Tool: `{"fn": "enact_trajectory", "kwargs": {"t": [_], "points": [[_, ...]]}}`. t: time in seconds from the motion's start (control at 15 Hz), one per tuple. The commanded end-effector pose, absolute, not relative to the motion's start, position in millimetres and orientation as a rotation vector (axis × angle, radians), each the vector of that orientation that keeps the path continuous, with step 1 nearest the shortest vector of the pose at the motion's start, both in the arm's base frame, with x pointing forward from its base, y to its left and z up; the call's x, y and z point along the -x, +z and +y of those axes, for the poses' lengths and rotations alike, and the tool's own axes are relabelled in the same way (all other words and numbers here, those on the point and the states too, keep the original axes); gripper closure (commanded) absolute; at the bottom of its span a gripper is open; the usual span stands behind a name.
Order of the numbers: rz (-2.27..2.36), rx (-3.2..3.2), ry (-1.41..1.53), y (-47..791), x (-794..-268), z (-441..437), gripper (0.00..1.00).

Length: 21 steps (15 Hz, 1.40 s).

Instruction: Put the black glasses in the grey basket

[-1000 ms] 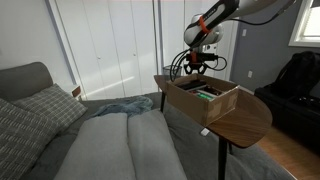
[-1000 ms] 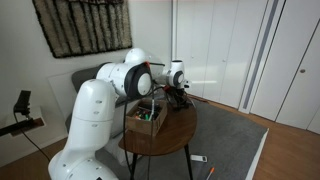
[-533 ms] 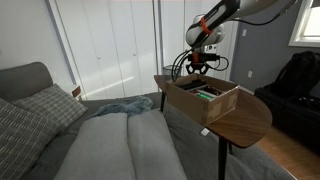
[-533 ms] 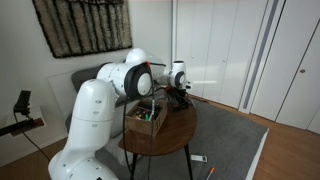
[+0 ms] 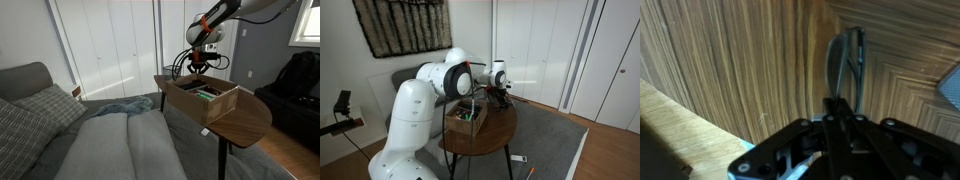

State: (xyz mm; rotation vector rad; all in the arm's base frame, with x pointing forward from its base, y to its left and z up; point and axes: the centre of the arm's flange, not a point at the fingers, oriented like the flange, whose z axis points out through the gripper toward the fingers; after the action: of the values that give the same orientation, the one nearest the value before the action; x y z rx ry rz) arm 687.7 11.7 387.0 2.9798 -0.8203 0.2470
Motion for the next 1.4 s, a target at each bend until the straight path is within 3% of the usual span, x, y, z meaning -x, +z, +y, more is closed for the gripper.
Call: {"fn": "enact_trajectory", "kwargs": {"t": [0.0,0.67,1.33], "points": [[-0.811,-2.993,0.302,417,-664,17,0.98],[-0.522,-2.899,1.015,550,-600,62,0.98],[-0.149,-2.612,1.204,507,-631,153,0.98]]}}
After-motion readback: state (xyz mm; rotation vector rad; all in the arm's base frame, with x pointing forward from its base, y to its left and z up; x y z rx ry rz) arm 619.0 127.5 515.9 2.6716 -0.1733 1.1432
